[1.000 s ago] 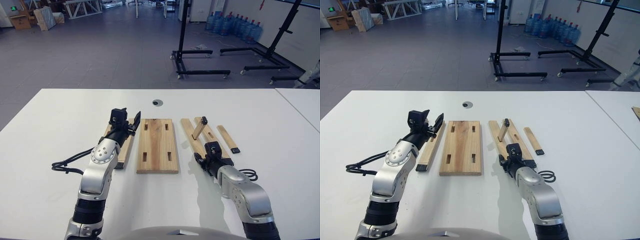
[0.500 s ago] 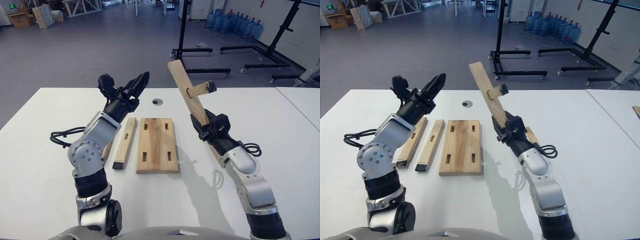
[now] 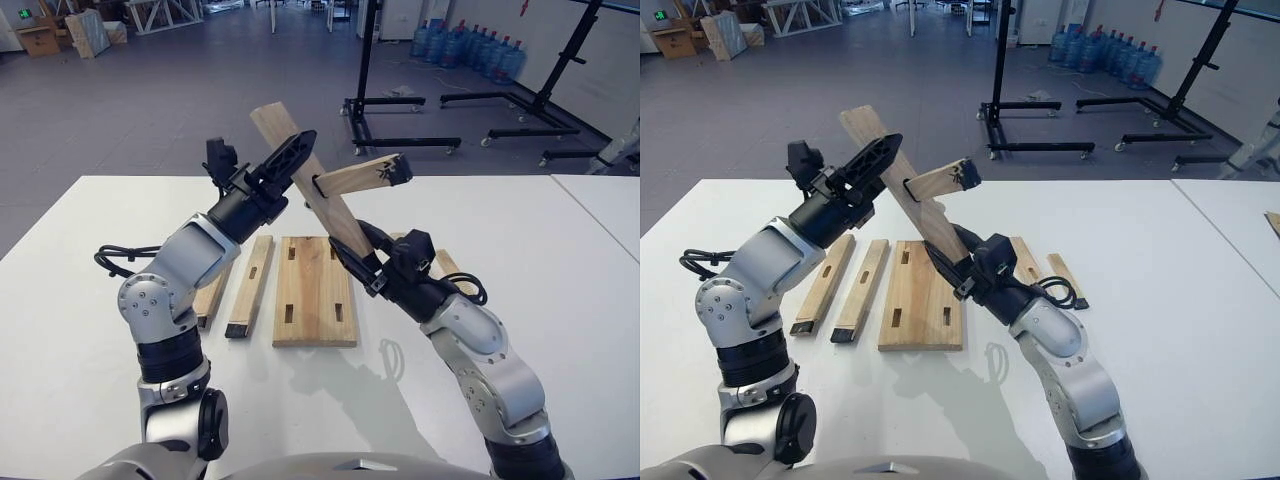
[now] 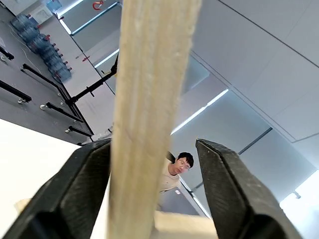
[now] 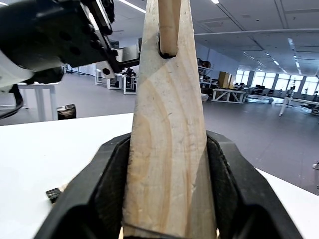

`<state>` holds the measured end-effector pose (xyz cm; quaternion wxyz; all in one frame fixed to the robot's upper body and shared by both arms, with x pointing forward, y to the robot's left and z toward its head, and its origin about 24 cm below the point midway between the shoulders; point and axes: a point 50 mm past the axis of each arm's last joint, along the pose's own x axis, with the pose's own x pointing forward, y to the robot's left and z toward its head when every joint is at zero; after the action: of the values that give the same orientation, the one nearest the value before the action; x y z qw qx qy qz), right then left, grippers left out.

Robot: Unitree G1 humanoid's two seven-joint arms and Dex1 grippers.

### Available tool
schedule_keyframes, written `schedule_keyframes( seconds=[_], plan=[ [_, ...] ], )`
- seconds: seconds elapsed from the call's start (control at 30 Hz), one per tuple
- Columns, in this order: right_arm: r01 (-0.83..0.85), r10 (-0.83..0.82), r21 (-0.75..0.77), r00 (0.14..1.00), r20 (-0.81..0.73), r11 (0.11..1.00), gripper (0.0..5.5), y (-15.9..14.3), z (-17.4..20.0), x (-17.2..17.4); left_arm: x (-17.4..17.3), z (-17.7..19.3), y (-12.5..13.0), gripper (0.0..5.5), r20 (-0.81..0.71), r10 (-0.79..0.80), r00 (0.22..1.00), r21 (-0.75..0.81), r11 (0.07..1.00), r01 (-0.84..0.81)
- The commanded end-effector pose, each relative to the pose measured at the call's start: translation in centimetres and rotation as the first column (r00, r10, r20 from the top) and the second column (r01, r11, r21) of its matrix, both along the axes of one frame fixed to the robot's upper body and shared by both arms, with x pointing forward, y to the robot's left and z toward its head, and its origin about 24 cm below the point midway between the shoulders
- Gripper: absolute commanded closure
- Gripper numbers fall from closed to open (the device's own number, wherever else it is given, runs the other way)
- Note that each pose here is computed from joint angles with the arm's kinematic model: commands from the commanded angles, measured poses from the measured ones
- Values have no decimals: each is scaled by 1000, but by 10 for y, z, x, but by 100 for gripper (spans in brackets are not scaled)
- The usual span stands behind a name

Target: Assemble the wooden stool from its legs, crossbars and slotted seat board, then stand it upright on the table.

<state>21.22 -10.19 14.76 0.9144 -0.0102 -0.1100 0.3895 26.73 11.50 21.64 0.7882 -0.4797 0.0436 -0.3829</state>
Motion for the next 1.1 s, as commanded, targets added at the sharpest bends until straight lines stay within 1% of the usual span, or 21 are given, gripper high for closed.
schedule_keyframes(
  seconds=[0.03, 0.1, 0.17, 0.23, 0.27, 0.5, 0.53, 0.6, 0.63, 0.7, 0.77, 0.83, 0.93, 1.1],
  plan=[
    [-30, 31, -54, 999, 12, 998, 347, 0, -1, -4, 4, 9, 4, 322, 3, 33, 999, 81, 996, -33],
    [-22, 25, -86, 999, 32, 996, 347, -1, -2, -4, 1, 12, 3, 364, 14, 10, 1000, 102, 995, -11],
    [2, 3, -91, 999, 46, 996, 347, -2, -2, -2, -4, 14, 4, 387, 19, -4, 1000, 111, 994, 2],
    [31, -26, -85, 998, 56, 996, 347, -4, -1, 0, -7, 14, 5, 424, 17, -12, 1000, 110, 994, 10],
    [44, -40, -77, 998, 57, 996, 347, -5, -1, 1, -8, 14, 6, 429, 14, -11, 1000, 106, 994, 9],
    [87, -85, -56, 996, 41, 995, 347, -6, -4, 4, -8, 18, 12, 433, 18, 26, 1000, 52, 998, -26],
    [106, -105, -57, 994, 22, 993, 347, -9, -7, 5, -7, 21, 14, 433, 36, 43, 998, 55, 997, -45],
    [184, -188, -64, 980, -65, 981, 347, -20, -20, 11, 0, 29, 26, 433, 73, 129, 989, 66, 989, -134],
    [233, -248, -129, 962, -116, 964, 347, -28, -32, 14, 5, 34, 35, 434, 105, 194, 975, 93, 974, -204],
    [264, -311, -252, 934, -173, 931, 347, -38, -51, 14, 9, 44, 48, 443, 175, 279, 944, 122, 945, -302],
    [278, -348, -295, 912, -217, 914, 347, -42, -60, 12, 11, 51, 54, 447, 240, 325, 915, 155, 918, -366],
    [289, -367, -311, 901, -230, 905, 347, -43, -63, 13, 12, 49, 52, 447, 260, 332, 907, 173, 908, -382],
    [291, -369, -310, 900, -232, 905, 347, -42, -63, 13, 13, 38, 45, 447, 230, 310, 923, 189, 916, -354],
    [298, -361, -270, 905, -226, 916, 347, -37, -60, 14, 12, 32, 37, 447, 188, 276, 943, 156, 939, -306]
  ],
)
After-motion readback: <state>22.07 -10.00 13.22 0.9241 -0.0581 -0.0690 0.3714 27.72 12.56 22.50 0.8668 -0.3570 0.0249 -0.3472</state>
